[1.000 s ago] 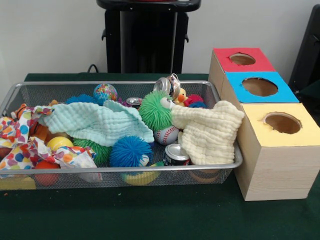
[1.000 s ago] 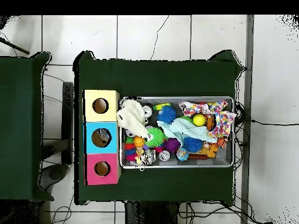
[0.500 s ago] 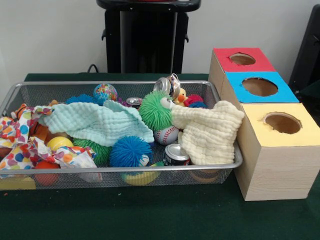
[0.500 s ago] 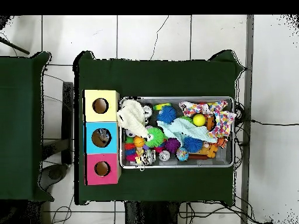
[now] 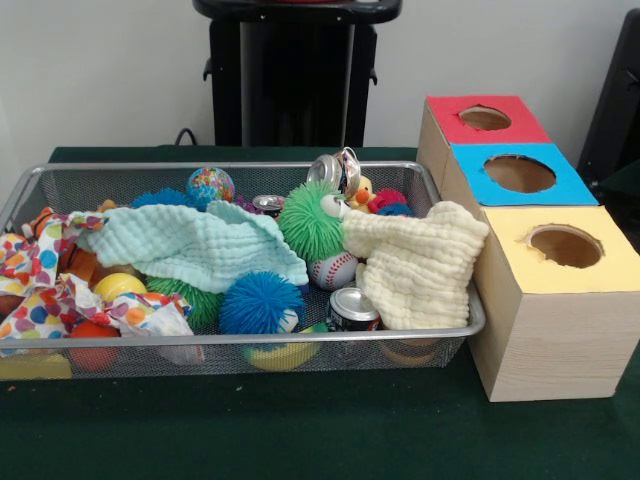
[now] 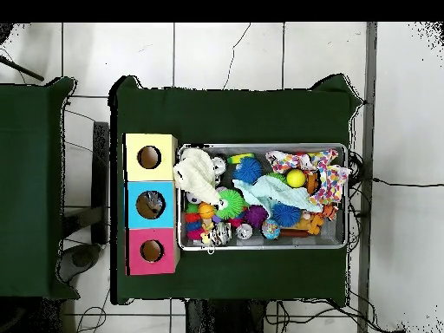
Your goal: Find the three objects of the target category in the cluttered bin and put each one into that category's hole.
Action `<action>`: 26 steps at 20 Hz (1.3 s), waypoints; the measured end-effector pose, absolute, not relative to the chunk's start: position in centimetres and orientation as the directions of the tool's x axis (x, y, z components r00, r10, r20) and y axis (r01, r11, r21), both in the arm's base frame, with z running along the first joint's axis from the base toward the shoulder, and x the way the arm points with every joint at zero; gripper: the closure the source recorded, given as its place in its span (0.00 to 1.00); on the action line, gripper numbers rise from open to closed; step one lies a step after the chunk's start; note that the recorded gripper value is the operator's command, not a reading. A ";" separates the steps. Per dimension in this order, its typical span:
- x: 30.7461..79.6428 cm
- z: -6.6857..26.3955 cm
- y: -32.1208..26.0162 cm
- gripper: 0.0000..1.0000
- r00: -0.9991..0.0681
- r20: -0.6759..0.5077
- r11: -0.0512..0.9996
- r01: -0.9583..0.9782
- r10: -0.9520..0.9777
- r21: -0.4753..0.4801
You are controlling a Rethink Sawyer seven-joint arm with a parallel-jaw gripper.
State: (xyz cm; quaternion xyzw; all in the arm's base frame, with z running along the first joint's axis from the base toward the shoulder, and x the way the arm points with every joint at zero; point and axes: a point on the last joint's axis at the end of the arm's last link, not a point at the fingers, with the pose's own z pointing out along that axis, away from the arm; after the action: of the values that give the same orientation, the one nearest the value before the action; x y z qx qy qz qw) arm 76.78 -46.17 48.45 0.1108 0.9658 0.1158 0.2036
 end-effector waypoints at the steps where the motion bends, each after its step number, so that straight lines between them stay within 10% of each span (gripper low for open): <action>1: 76.6 48.9 -46.3 1.00 -0.893 -0.365 0.949 0.170 0.262 0.266; 26: 72.4 57.6 -48.3 1.00 -0.906 -0.367 0.967 0.140 0.212 0.214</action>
State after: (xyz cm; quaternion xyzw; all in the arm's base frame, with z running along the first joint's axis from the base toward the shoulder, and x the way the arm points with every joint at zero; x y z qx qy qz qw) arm 72.42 -48.25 57.58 0.0905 0.9718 0.0917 0.1973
